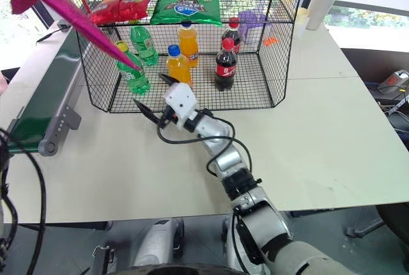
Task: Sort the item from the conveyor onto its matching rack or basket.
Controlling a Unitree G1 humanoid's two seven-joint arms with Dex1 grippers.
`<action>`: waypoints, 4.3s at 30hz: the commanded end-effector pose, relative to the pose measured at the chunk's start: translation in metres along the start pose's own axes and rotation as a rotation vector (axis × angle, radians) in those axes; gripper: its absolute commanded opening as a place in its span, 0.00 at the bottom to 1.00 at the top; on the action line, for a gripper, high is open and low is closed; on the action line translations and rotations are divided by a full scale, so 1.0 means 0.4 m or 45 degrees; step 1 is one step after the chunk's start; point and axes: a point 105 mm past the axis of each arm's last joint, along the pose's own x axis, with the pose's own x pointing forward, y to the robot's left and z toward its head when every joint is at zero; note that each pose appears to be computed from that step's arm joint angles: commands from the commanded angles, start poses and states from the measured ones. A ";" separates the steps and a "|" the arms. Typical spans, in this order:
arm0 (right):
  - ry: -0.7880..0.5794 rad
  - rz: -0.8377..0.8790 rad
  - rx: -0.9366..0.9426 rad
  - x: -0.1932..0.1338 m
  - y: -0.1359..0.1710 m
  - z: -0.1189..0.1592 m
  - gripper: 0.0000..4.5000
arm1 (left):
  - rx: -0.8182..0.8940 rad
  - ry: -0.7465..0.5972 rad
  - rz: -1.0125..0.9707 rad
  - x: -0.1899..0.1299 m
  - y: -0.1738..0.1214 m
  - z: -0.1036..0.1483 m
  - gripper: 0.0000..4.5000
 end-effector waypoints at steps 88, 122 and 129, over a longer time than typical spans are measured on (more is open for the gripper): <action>0.595 -0.656 -1.169 -0.100 -0.625 0.227 0.00 | 0.042 -0.187 -0.242 0.072 -0.169 -0.373 0.45; 0.695 -0.302 -0.838 -0.136 -0.558 0.233 0.99 | 0.034 -0.177 -0.172 0.081 -0.144 -0.396 0.46; 0.653 -0.309 -0.652 -0.121 -0.555 0.217 0.94 | 0.037 -0.172 -0.154 0.089 -0.137 -0.403 0.46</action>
